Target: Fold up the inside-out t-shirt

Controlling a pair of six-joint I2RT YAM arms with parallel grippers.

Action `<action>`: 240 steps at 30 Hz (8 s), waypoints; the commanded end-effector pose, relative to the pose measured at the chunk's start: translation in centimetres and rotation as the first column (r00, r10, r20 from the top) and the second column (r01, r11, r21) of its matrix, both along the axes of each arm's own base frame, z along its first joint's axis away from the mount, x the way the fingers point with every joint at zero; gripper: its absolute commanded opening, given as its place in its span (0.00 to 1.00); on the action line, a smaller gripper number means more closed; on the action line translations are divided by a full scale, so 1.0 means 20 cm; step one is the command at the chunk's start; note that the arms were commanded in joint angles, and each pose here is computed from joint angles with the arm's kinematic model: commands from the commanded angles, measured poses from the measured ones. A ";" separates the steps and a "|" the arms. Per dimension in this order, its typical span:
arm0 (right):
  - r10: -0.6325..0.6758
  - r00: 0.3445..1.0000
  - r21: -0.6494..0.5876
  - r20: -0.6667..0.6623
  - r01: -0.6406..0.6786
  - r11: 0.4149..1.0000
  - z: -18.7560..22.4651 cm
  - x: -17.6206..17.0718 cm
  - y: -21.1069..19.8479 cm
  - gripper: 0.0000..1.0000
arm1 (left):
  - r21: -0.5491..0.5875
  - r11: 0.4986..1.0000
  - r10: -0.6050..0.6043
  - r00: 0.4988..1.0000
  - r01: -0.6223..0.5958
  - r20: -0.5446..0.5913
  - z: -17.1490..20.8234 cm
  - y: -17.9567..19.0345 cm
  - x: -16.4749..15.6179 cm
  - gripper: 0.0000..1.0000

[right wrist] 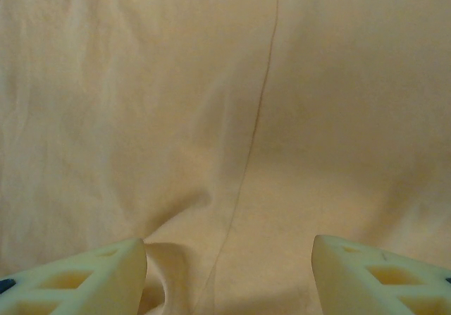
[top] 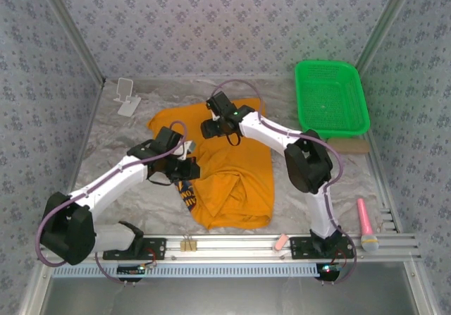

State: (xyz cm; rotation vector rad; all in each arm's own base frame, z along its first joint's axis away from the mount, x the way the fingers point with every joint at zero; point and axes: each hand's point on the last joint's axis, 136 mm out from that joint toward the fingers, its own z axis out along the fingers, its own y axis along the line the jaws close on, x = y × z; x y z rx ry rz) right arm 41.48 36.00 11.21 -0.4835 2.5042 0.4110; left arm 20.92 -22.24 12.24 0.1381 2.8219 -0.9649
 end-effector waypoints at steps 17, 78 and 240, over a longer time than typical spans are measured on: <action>-0.113 0.986 0.030 -0.119 0.117 0.993 -0.11 0.20 0.05 0.57 | -0.175 0.940 -0.238 0.930 0.293 0.278 0.66 -0.50 -0.09 0.00; -0.292 0.947 0.075 0.137 0.284 0.956 0.44 0.62 -0.24 0.00 | 0.037 0.976 -0.212 0.902 0.214 0.376 0.80 -0.08 -0.03 0.00; 0.545 0.094 -0.538 0.833 -0.092 0.838 1.86 -0.55 -0.75 0.00 | 0.510 0.827 -0.516 0.040 -0.236 0.856 2.15 0.58 0.44 0.00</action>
